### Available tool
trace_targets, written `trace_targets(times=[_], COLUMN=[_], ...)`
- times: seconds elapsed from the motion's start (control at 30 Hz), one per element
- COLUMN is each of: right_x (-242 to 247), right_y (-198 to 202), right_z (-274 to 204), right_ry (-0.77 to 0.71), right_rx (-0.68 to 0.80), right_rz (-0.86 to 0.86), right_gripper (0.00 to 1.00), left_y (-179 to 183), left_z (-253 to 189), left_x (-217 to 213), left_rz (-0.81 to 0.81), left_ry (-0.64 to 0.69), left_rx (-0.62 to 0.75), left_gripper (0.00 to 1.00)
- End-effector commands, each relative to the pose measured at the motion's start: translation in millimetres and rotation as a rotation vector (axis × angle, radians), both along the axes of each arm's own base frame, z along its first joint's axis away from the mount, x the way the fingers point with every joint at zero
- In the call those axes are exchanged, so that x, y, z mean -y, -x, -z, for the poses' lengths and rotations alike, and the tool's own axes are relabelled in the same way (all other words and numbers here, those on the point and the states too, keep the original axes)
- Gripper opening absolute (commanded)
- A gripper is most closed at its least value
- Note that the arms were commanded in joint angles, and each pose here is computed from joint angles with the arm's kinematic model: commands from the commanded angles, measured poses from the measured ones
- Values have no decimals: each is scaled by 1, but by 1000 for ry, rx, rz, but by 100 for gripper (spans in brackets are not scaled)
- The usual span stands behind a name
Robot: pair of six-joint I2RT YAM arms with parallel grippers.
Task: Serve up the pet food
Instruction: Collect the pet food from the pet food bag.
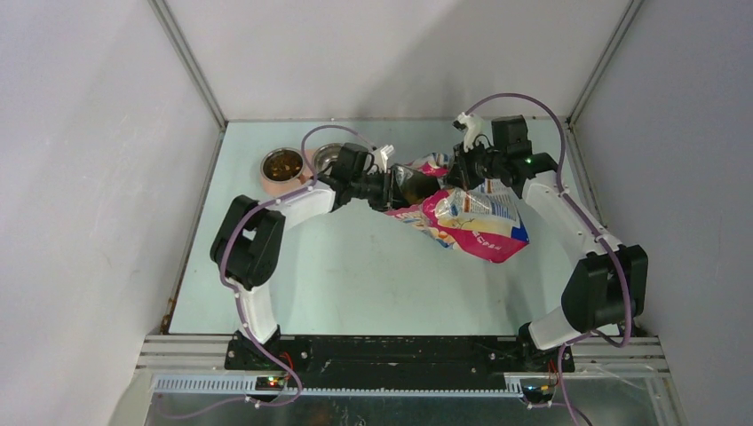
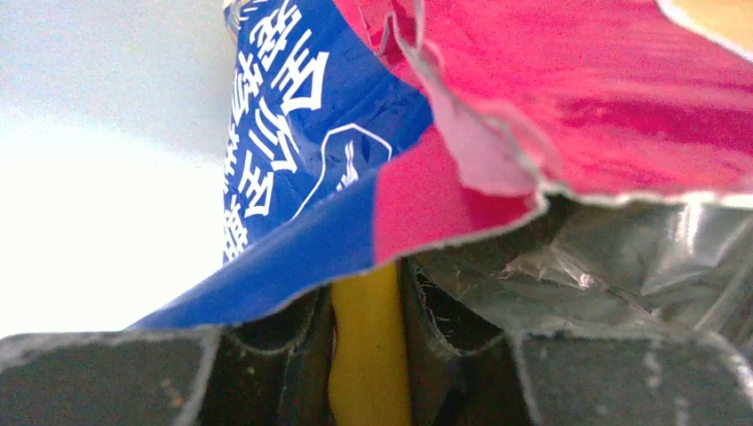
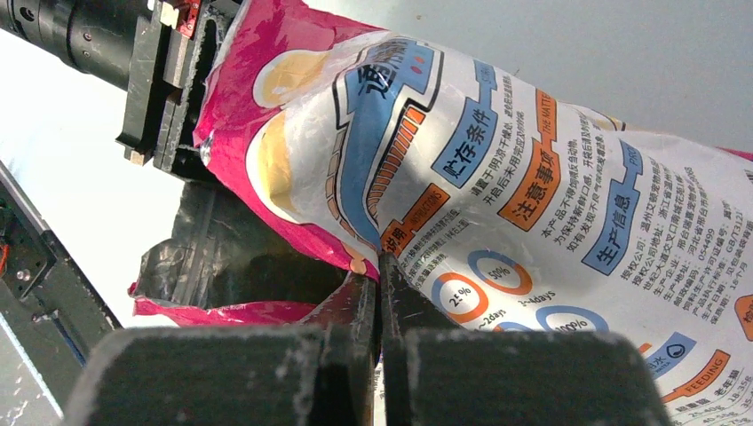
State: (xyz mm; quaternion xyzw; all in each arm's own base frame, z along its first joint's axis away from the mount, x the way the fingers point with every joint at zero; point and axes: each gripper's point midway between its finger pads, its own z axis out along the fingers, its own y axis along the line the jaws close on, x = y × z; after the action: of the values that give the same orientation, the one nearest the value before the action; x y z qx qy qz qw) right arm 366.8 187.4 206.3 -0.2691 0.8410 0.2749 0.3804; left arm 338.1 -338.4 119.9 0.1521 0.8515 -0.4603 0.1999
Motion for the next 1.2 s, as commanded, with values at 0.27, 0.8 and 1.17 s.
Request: trace_targets(times=[0.27,0.8,1.17], right_x=[27,27,32], right_y=[-8,-10,-14], right_z=[-10,1,5], right_ry=[-29,-27,-20], right_rx=[13,-17,-25], right_rz=[78,75,88], right_gripper=[0,0,0], left_y=[51,24,4], left_z=[-77,-118,-124], left_x=[33,-10,-41], left_rz=[177,62,-6], left_ry=[410,523,535], left_rx=[-87,3,36], left_gripper=[0,0,0])
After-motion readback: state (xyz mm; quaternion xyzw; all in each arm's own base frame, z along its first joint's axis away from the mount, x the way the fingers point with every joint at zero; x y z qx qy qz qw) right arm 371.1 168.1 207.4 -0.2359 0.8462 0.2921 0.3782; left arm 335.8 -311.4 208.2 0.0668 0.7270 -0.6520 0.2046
